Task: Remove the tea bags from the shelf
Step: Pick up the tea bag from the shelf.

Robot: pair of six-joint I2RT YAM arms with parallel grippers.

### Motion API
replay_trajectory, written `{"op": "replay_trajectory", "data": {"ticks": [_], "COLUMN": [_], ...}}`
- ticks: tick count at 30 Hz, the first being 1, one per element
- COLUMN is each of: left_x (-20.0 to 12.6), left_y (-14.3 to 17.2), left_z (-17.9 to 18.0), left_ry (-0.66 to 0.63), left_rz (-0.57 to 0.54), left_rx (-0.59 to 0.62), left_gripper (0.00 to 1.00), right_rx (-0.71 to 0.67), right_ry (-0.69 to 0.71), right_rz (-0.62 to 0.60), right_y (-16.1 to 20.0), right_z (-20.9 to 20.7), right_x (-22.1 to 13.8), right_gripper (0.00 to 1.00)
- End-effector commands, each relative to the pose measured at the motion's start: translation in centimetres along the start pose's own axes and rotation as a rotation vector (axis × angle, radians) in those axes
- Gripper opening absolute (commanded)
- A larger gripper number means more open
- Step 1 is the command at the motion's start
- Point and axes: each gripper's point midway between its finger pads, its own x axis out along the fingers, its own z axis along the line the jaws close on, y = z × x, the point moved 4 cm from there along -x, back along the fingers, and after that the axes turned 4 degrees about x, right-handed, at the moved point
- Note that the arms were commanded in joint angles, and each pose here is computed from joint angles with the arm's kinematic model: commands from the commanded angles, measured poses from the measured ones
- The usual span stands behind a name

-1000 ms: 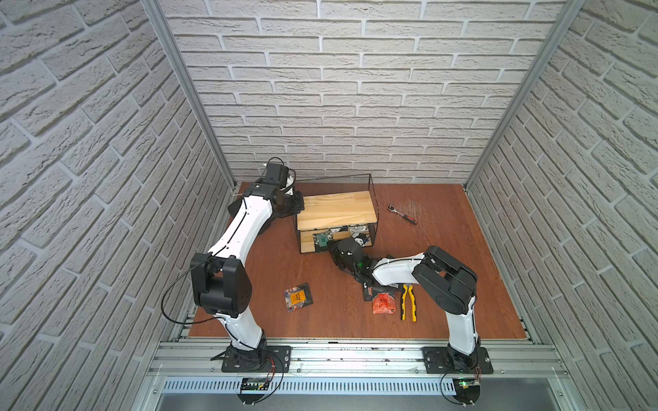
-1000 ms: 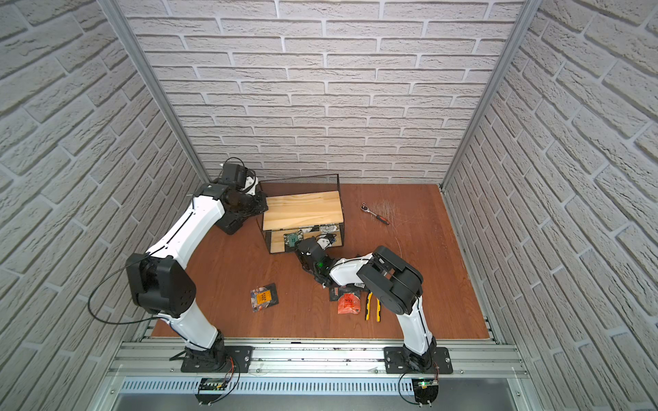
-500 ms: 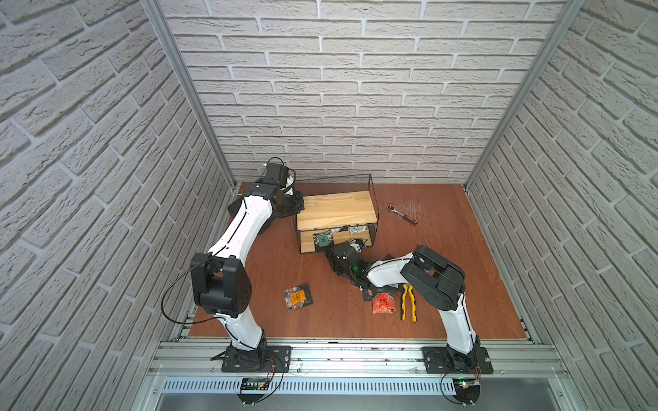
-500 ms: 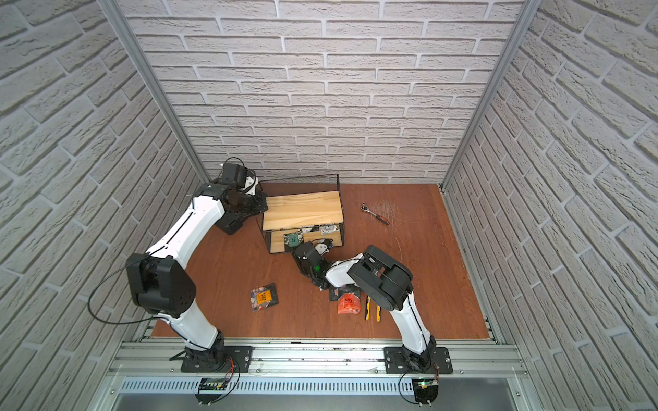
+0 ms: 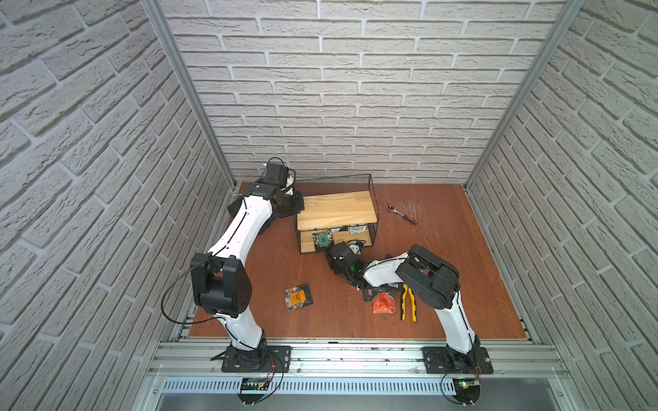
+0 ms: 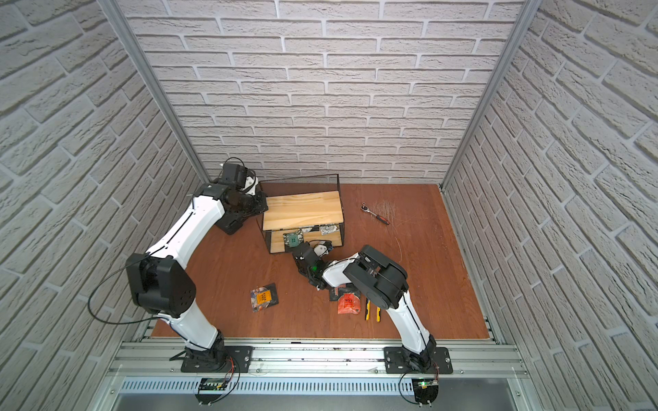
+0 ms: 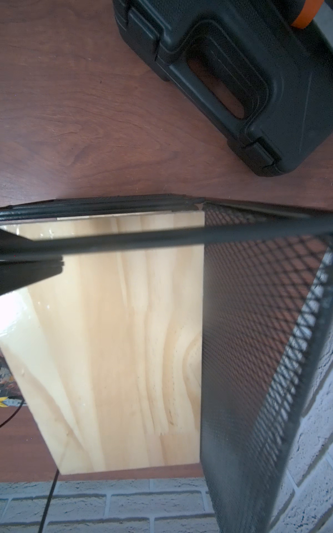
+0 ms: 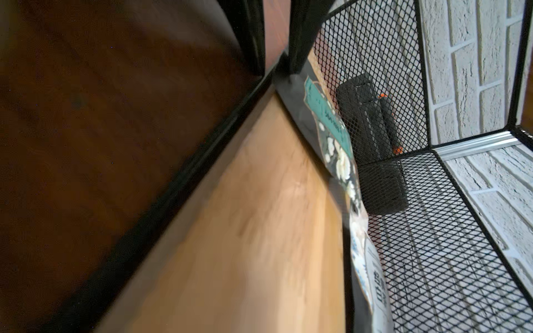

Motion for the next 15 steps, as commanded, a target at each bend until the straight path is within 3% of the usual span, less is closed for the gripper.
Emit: {"op": "replay_trajectory", "data": {"ticks": [1,8,15], "left_x": [0.7,0.7,0.7], "left_y": [0.3,0.4,0.3], "left_z": [0.6,0.6,0.5], "left_ry": [-0.008,-0.007,-0.007], "left_rz": [0.026,0.029,0.026], "left_rx": [0.012,0.012,0.011], "left_gripper": [0.07,0.07,0.07], "right_rx": [0.007,0.025,0.026], "right_ry": [-0.002,-0.052,-0.118], "right_rz": [-0.043,-0.029,0.013], "right_y": [-0.5,-0.2,0.7], "right_z": [-0.2,1.8,4.8], "right_x": [0.5,-0.3,-2.1], "right_gripper": [0.15,0.03,0.03]}}
